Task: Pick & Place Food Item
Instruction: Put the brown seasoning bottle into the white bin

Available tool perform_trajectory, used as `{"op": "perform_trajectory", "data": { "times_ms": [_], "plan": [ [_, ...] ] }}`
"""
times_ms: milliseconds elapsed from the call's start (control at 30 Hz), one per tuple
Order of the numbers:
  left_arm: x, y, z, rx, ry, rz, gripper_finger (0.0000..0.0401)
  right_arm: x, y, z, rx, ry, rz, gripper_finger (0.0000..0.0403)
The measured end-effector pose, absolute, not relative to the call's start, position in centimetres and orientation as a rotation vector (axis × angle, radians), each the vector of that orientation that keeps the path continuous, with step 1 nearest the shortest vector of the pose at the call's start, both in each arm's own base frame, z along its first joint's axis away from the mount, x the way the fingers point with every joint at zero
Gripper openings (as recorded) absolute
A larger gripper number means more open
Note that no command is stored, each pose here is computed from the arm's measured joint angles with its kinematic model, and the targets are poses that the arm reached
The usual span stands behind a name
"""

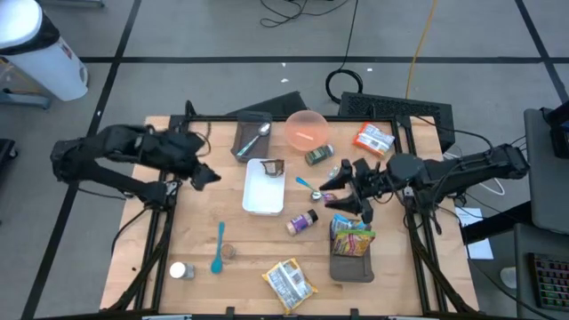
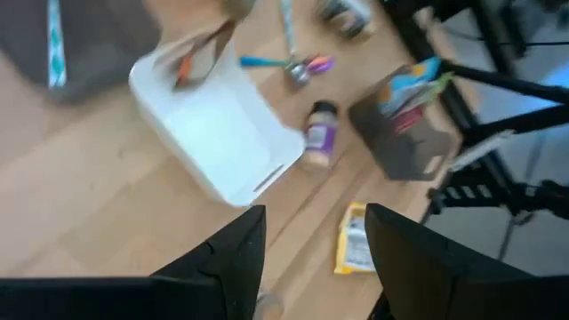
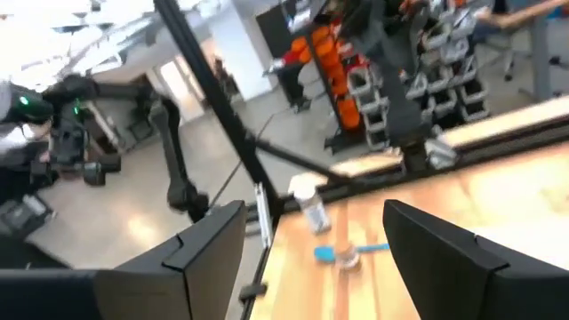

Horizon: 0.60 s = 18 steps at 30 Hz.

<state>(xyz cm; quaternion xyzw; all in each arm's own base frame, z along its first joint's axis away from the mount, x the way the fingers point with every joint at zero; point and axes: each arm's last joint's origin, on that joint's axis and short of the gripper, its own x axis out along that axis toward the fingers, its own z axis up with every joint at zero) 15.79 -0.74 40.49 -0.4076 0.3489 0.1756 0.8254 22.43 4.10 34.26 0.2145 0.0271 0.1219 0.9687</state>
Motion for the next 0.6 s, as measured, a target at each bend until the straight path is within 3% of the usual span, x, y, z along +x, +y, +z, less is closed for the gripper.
{"op": "perform_trajectory", "data": {
  "times_ms": [400, 600],
  "plan": [
    [20.9, -6.8, 36.8, -0.887, 0.990, 0.391, 0.0202, 22.1, 6.1, 32.1, 0.383, 0.179, 0.237, 0.0258],
    [22.9, -10.2, 34.2, -0.847, 1.143, 0.386, 0.0202, 22.1, 6.3, 30.2, 0.455, 0.116, 0.264, 0.0257]
  ]
}}
